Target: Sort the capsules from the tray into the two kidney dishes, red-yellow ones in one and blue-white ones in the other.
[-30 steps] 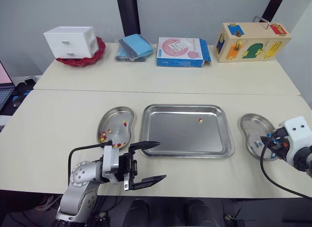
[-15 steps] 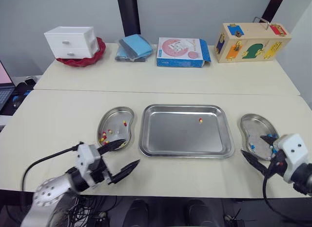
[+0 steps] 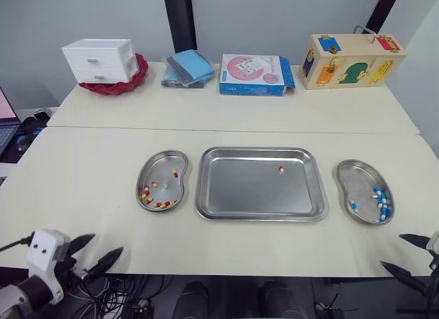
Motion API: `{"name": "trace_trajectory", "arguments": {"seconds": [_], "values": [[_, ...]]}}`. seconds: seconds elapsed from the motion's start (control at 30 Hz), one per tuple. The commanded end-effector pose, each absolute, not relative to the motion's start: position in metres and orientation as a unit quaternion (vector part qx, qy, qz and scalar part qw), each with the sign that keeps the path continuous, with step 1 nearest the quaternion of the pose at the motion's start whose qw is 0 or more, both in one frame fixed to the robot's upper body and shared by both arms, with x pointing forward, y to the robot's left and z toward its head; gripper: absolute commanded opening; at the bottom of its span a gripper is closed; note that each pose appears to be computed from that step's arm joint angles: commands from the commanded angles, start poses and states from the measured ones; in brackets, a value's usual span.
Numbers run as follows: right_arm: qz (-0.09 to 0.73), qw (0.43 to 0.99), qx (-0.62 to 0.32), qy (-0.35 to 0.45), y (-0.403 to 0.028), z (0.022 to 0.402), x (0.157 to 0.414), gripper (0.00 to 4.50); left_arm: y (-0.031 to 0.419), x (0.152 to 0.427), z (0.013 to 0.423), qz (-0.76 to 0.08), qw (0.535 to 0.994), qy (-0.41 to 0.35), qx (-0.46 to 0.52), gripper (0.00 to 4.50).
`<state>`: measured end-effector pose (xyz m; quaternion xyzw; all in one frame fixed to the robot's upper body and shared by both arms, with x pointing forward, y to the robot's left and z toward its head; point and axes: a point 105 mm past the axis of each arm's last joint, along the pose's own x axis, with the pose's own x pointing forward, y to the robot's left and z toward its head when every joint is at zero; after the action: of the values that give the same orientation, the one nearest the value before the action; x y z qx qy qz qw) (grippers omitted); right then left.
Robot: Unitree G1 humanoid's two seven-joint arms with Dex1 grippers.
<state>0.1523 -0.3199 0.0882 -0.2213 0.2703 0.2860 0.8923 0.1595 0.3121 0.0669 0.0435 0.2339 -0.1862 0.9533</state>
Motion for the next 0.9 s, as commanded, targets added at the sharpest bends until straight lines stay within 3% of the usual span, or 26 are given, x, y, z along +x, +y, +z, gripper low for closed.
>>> {"name": "trace_trajectory", "arguments": {"seconds": [0.03, 0.33, 0.6, 0.9], "values": [[0.294, 0.891, -0.238, 0.250, -0.316, 0.095, 0.155, 4.48, 0.313, 0.157, 0.071, -0.186, 0.954, 0.228, 0.052, 4.50], [0.321, 0.895, -0.236, 0.199, -0.298, 0.101, 0.165, 4.48, 0.301, 0.162, 0.076, -0.196, 0.952, 0.230, 0.052, 4.50], [0.333, 0.912, -0.213, 0.105, -0.254, 0.112, 0.181, 4.48, 0.286, 0.166, 0.086, -0.222, 0.947, 0.222, 0.065, 4.50], [0.332, 0.923, -0.184, 0.059, -0.206, 0.109, 0.188, 4.48, 0.264, 0.182, 0.102, -0.287, 0.935, 0.188, 0.087, 4.50]]}}
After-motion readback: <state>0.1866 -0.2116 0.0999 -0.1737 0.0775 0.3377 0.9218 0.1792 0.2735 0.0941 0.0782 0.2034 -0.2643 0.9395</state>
